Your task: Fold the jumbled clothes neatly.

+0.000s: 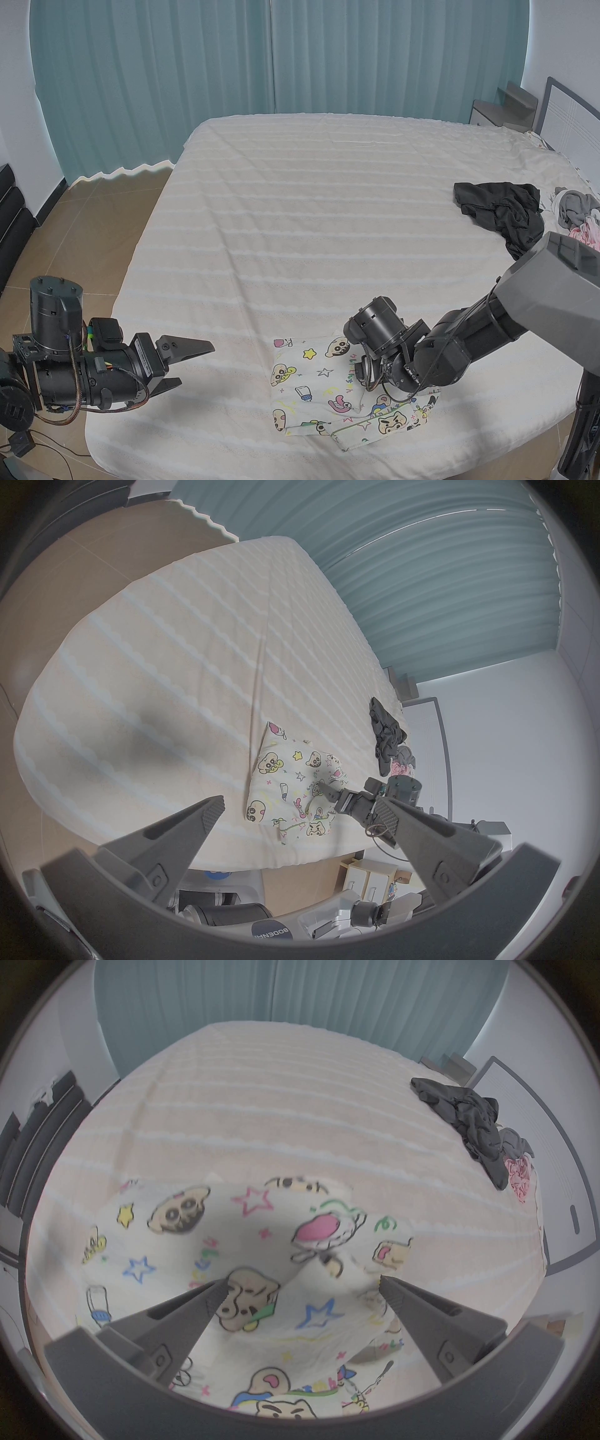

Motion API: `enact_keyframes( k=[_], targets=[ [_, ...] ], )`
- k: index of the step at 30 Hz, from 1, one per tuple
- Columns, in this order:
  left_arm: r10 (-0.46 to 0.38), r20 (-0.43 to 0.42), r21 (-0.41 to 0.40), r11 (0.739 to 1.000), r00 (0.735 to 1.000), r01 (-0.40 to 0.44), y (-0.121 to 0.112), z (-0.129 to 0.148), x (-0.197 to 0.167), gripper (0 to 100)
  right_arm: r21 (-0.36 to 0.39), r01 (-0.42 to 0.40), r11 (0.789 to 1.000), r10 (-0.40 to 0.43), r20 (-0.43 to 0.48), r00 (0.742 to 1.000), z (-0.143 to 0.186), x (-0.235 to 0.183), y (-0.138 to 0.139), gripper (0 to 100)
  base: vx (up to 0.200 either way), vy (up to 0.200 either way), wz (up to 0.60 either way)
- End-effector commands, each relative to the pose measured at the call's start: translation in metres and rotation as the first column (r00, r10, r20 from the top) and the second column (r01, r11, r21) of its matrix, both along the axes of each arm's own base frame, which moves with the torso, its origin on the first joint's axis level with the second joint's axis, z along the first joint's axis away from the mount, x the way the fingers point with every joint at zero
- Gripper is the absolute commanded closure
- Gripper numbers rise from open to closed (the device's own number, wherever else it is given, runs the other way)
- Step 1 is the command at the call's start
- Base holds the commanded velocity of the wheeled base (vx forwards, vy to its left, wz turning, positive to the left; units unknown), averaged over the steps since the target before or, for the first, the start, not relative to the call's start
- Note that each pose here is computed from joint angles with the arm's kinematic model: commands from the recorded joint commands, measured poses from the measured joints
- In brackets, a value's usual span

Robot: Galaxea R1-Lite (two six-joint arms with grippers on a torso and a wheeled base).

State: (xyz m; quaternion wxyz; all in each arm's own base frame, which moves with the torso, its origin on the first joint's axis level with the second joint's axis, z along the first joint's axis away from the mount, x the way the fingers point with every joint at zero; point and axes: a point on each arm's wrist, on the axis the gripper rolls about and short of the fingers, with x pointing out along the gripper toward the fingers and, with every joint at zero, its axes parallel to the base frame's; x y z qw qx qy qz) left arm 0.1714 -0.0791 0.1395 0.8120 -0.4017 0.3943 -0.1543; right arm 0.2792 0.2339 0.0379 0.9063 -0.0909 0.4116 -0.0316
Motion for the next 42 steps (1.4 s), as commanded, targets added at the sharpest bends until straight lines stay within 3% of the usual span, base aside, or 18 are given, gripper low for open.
enact_keyframes(
  k=[1,12,18,23,27,32,37,40,42],
  targets=[
    [0.000,-0.012,0.005,1.000,1.000,0.000,-0.001,-0.003,0.002,0,-0.045,-0.001,0.999,-0.002,-0.050,0.999,-0.019,-0.006,-0.005,0,0.000,0.000,0.00],
    [0.001,-0.008,0.004,1.000,1.000,-0.001,-0.001,-0.003,0.002,0,-0.121,0.022,0.992,-0.035,-0.105,0.994,-0.021,-0.035,-0.038,0,0.000,0.000,0.00],
    [0.001,-0.005,0.003,1.000,1.000,-0.001,-0.001,-0.003,0.002,0,-0.116,0.023,0.993,-0.035,-0.102,0.994,-0.012,-0.055,-0.057,0,0.000,0.000,0.00],
    [0.001,-0.004,0.002,1.000,1.000,-0.001,-0.001,-0.002,0.002,0,-0.157,0.016,0.987,-0.043,-0.169,0.985,-0.025,-0.078,-0.076,0,0.000,0.000,0.00],
    [0.001,-0.002,0.002,1.000,1.000,-0.001,-0.001,-0.002,0.002,0,-0.138,0.044,0.989,-0.066,-0.160,0.985,-0.030,-0.085,-0.082,0,0.000,0.000,0.00],
    [0.001,-0.004,0.002,1.000,1.000,-0.001,-0.001,-0.002,0.002,0,-0.056,0.071,0.996,-0.076,-0.087,0.993,-0.013,-0.092,-0.091,0,0.000,0.000,0.00],
    [0.002,-0.003,0.003,1.000,1.000,-0.002,-0.001,-0.002,0.002,0,0.095,0.063,0.993,-0.062,-0.017,0.998,0.020,-0.092,-0.096,0,0.000,0.000,0.00],
    [0.001,-0.004,0.002,1.000,1.000,-0.001,-0.001,-0.002,0.002,0,0.297,0.012,0.955,-0.011,-0.003,1.000,0.047,-0.084,-0.100,0,0.000,0.000,0.00],
    [0.001,-0.002,0.002,1.000,1.000,-0.001,-0.001,-0.002,0.002,0,0.402,-0.010,0.915,0.018,-0.017,1.000,0.053,-0.073,-0.105,0,0.000,0.000,0.00]
  ],
)
